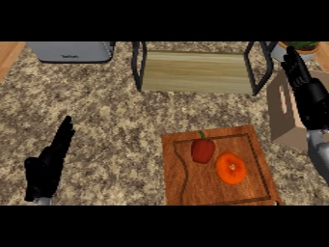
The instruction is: Pick the squash from the cutting board and place it in the cardboard box
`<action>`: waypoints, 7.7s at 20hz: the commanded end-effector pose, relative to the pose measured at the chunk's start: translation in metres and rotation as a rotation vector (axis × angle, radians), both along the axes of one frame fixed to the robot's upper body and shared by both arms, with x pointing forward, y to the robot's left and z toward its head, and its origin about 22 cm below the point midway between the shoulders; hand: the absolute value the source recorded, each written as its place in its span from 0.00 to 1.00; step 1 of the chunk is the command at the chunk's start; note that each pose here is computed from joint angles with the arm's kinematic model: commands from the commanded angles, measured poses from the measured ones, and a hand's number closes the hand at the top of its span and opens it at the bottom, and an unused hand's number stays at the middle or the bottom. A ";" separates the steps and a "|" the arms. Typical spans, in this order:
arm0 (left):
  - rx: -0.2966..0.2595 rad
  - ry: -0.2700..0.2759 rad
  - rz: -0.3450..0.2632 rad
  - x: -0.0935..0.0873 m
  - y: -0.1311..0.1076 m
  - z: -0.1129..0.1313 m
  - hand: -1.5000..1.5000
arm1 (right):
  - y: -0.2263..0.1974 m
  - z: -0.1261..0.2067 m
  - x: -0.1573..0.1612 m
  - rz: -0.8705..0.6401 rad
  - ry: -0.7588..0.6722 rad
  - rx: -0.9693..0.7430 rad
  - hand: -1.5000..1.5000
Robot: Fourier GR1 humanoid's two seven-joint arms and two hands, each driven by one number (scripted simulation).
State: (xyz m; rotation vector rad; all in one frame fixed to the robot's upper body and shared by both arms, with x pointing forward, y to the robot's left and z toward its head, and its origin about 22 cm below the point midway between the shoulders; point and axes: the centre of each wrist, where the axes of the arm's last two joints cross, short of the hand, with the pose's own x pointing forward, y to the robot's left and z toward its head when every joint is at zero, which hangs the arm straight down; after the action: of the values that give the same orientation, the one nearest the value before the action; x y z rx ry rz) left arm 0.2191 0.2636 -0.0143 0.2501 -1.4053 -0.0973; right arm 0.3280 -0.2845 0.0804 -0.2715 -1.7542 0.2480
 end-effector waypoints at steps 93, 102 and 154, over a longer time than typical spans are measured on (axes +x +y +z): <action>0.148 -0.297 -0.428 0.068 0.017 0.080 0.50 | 0.148 -0.032 -0.093 -0.158 0.806 -1.172 0.00; 0.150 -0.316 -0.409 0.067 0.007 0.082 0.50 | 0.145 -0.054 -0.101 -0.136 0.578 -1.258 1.00; 0.124 -0.343 -0.467 0.074 -0.017 0.080 0.50 | -0.201 0.122 -0.050 0.243 0.079 -0.994 1.00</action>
State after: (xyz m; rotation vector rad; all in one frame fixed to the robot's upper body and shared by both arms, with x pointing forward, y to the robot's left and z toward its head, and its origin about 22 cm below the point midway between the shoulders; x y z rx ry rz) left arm 0.2965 0.2578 0.0701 0.0524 -1.7703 -0.5639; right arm 0.2735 -0.4597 0.2062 -0.7827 -1.5958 1.2208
